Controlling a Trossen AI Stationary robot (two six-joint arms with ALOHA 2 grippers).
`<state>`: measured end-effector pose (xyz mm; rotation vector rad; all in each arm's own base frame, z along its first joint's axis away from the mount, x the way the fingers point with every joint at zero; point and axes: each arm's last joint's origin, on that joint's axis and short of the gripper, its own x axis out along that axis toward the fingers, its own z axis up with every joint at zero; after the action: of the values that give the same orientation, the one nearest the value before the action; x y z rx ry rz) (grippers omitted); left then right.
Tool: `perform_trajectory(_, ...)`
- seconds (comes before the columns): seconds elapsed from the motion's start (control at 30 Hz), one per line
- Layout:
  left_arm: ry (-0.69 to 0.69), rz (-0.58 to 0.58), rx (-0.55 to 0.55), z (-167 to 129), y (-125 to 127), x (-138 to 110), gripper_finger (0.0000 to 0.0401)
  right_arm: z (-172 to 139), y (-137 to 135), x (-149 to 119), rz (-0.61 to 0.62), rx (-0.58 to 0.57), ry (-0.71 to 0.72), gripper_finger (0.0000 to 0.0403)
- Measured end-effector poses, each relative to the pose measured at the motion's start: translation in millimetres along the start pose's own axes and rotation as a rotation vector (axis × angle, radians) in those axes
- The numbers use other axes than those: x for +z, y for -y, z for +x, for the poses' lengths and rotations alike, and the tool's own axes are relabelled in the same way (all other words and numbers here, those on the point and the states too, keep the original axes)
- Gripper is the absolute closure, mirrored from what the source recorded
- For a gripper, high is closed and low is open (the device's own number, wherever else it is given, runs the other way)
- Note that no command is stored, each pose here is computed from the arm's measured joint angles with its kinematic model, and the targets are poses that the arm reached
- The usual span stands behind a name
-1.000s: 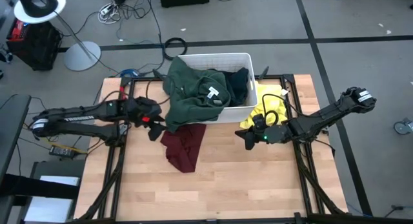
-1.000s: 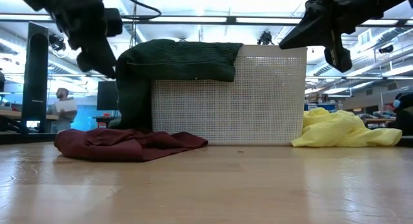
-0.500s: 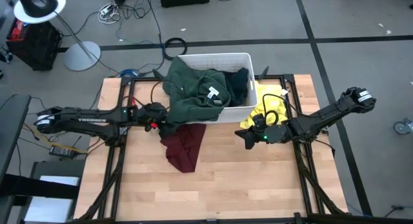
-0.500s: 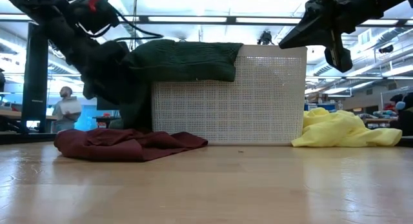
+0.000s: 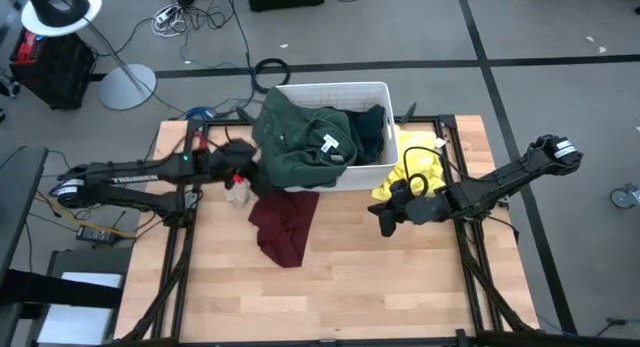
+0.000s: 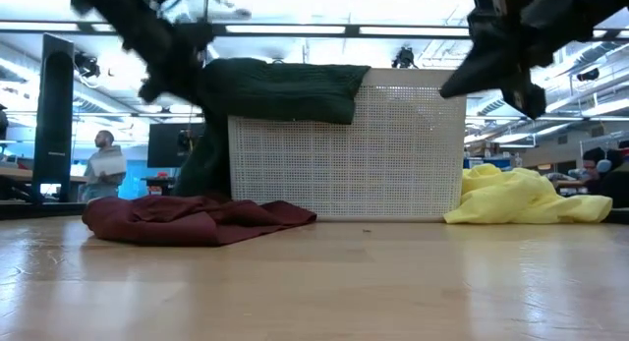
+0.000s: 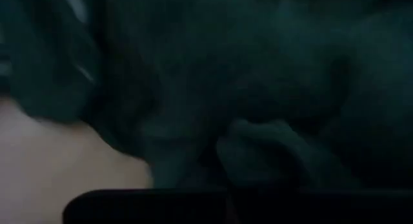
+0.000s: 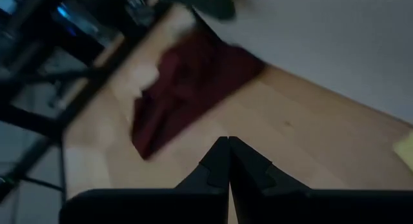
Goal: Sort clothes
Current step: Put the green polo shirt into the white bin
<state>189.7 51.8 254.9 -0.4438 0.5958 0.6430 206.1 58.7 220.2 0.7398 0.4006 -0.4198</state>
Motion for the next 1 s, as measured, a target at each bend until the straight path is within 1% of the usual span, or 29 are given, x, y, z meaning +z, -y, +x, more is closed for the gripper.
perform_trajectory(0.1, 0.068, 0.045, 0.052, -25, 6, 31, 0.0399, 0, 6, -4, -0.017, -0.047, -0.045, 0.04)
perform_trajectory(0.2, 0.17, 0.061, 0.056, -51, 13, 63, 0.04, -1, 10, -6, -0.027, -0.082, -0.074, 0.0399)
perform_trajectory(0.33, 0.317, 0.056, 0.046, -83, 21, 98, 0.04, -2, 15, -10, -0.055, -0.122, -0.12, 0.0399)
perform_trajectory(0.4, 0.374, 0.066, 0.036, -94, 26, 114, 0.04, -3, 16, -12, -0.062, -0.138, -0.14, 0.04)
perform_trajectory(0.47, 0.44, 0.08, 0.0, -100, 34, 133, 0.0401, -5, 16, -15, -0.06, -0.14, -0.154, 0.0401)
perform_trajectory(0.63, 0.594, 0.197, -0.061, -98, 64, 190, 0.0401, -9, 13, -23, -0.071, -0.124, -0.184, 0.0398)
perform_trajectory(0.77, 0.675, 0.295, -0.093, -89, 88, 238, 0.0401, -13, 10, -28, -0.087, -0.103, -0.2, 0.0399)
perform_trajectory(0.9, 0.757, 0.334, -0.18, -77, 106, 280, 0.0401, -15, 8, -31, -0.066, -0.092, -0.205, 0.0401)
perform_trajectory(1.0, 0.832, 0.344, -0.248, -65, 118, 307, 0.0401, -18, 6, -34, -0.06, -0.083, -0.209, 0.0398)
